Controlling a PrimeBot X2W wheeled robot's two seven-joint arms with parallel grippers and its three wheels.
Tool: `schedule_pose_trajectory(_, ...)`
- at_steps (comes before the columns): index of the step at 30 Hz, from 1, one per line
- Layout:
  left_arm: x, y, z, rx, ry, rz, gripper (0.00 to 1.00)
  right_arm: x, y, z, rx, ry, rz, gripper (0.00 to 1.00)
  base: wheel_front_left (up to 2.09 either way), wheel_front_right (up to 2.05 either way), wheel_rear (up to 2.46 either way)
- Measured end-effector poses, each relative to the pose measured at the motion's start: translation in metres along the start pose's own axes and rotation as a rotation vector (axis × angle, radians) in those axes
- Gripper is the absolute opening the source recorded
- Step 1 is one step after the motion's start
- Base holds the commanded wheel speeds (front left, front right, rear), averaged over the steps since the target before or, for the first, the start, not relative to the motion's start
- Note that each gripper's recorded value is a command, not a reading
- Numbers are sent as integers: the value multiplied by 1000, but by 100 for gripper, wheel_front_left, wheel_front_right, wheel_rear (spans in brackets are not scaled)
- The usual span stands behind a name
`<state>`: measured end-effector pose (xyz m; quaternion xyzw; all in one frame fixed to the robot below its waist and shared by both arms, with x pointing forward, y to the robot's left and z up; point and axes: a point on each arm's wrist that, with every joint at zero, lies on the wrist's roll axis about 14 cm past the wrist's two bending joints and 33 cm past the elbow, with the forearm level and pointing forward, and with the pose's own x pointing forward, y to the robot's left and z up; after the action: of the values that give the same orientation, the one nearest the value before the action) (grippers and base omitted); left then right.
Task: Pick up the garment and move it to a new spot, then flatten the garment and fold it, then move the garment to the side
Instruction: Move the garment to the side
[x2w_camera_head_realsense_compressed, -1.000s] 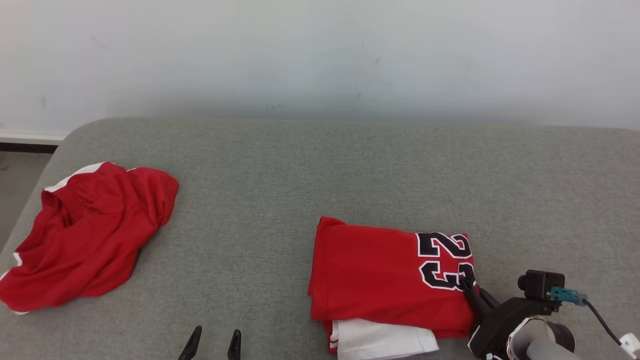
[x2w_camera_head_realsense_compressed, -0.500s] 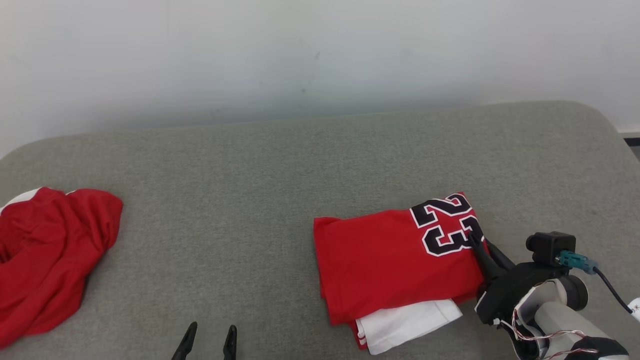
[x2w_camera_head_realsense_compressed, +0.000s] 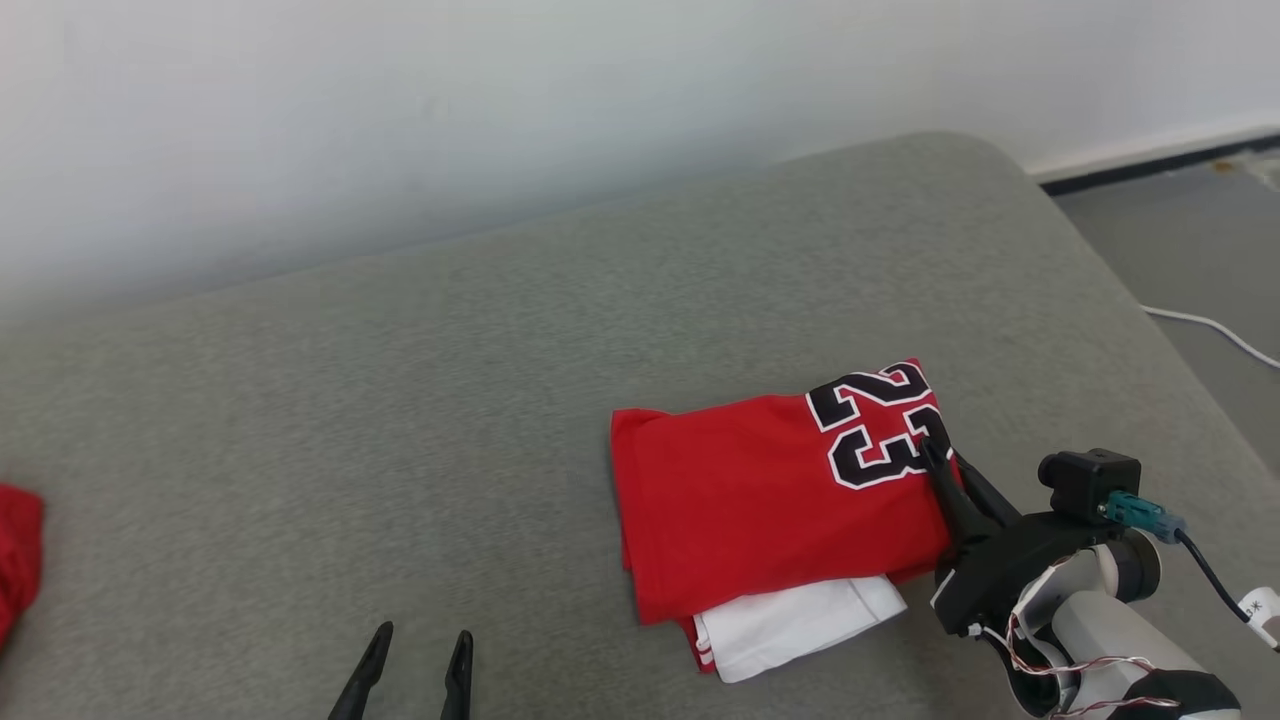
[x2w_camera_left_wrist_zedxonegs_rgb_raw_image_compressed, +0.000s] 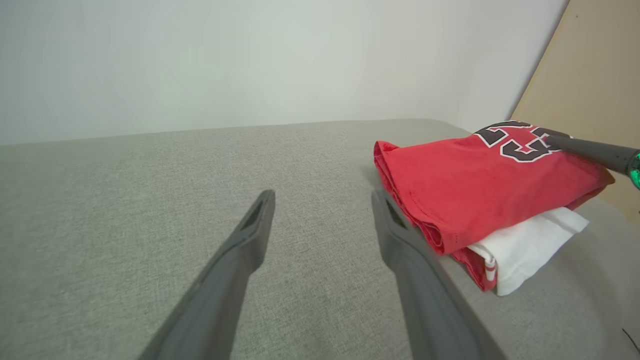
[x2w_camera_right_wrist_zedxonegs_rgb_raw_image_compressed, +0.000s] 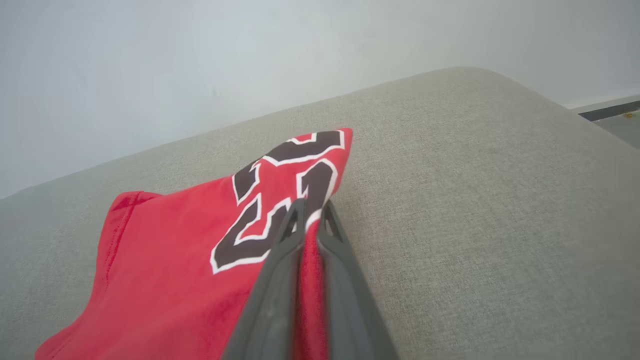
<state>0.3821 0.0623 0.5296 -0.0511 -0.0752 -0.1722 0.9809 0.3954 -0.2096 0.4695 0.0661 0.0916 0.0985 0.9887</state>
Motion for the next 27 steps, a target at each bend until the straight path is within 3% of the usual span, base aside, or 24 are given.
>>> schedule_pose_trajectory(15,42,-38,-6,-5,-23,-169,100,-41,-50,-8,7,4,-171,0,0,0,0)
schedule_pose_trajectory(18,51,-39,-10,1,-26,-192,100,-36,-55,-6,-17,13,-174,0,0,0,0)
schedule_pose_trajectory(27,85,-47,-17,-2,-67,-275,100,16,-89,55,-216,-57,-163,0,0,0,0)
